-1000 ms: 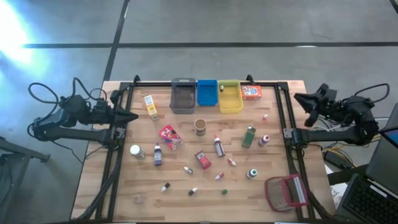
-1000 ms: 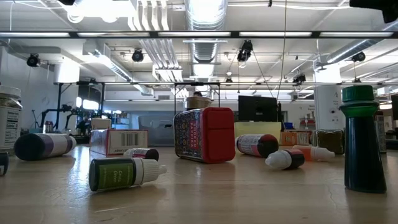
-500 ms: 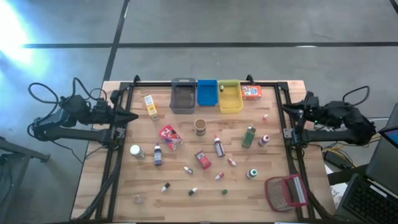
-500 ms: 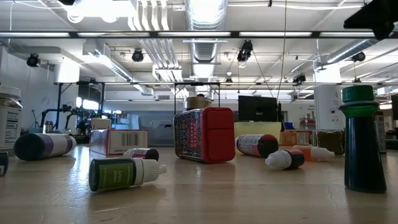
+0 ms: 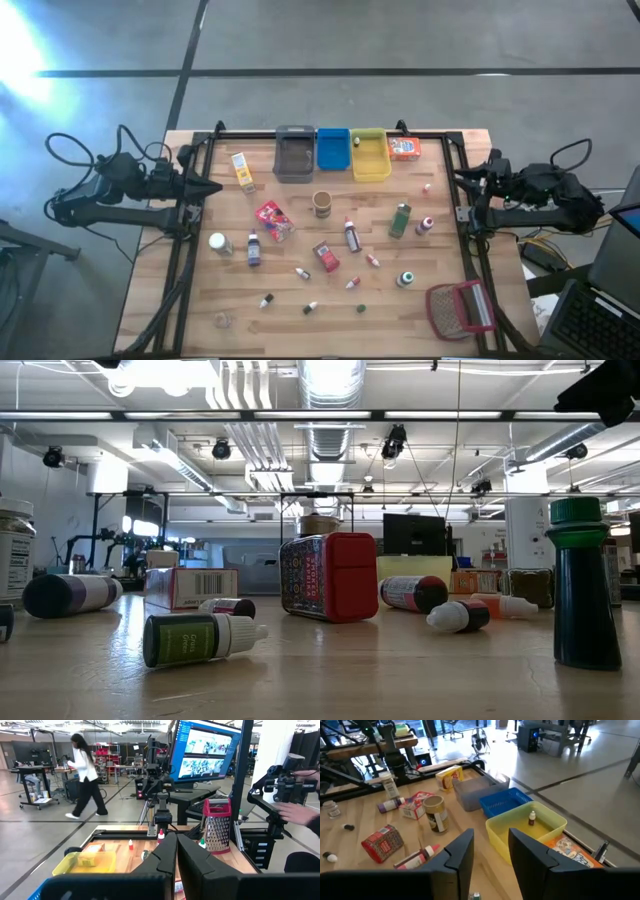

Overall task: Pick & Place Kitchen Items
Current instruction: Put the gold spice bottle into the black bin

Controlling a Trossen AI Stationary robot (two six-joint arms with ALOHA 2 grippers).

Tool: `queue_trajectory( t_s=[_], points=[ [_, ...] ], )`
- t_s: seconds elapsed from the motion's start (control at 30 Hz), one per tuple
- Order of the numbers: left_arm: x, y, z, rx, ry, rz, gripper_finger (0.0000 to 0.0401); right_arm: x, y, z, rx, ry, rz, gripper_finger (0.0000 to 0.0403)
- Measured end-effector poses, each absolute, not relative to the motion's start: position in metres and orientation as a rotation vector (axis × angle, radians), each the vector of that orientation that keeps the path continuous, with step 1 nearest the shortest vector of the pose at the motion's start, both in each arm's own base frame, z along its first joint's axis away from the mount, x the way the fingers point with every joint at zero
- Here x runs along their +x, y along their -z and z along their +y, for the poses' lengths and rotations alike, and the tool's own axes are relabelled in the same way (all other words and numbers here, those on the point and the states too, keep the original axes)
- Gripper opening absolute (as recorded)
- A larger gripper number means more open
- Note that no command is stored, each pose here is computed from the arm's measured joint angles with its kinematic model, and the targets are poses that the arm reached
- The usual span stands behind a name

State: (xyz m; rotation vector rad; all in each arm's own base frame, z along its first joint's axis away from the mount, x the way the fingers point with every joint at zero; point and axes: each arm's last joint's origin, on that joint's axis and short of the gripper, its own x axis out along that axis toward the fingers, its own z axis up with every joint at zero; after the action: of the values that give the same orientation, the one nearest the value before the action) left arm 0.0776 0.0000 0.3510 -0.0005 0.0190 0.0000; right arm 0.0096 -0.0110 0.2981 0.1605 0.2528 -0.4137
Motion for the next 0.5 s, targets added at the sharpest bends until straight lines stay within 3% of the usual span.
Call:
queue_trajectory(
  t_s=[0.5],
  points=[
    [0.0776, -0.3509, 0.0, 0.0, 0.0, 0.019, 0.0019, 0.0093, -0.2982, -0.011, 0.161, 0.413, 0.251, 0.0163]
  ],
)
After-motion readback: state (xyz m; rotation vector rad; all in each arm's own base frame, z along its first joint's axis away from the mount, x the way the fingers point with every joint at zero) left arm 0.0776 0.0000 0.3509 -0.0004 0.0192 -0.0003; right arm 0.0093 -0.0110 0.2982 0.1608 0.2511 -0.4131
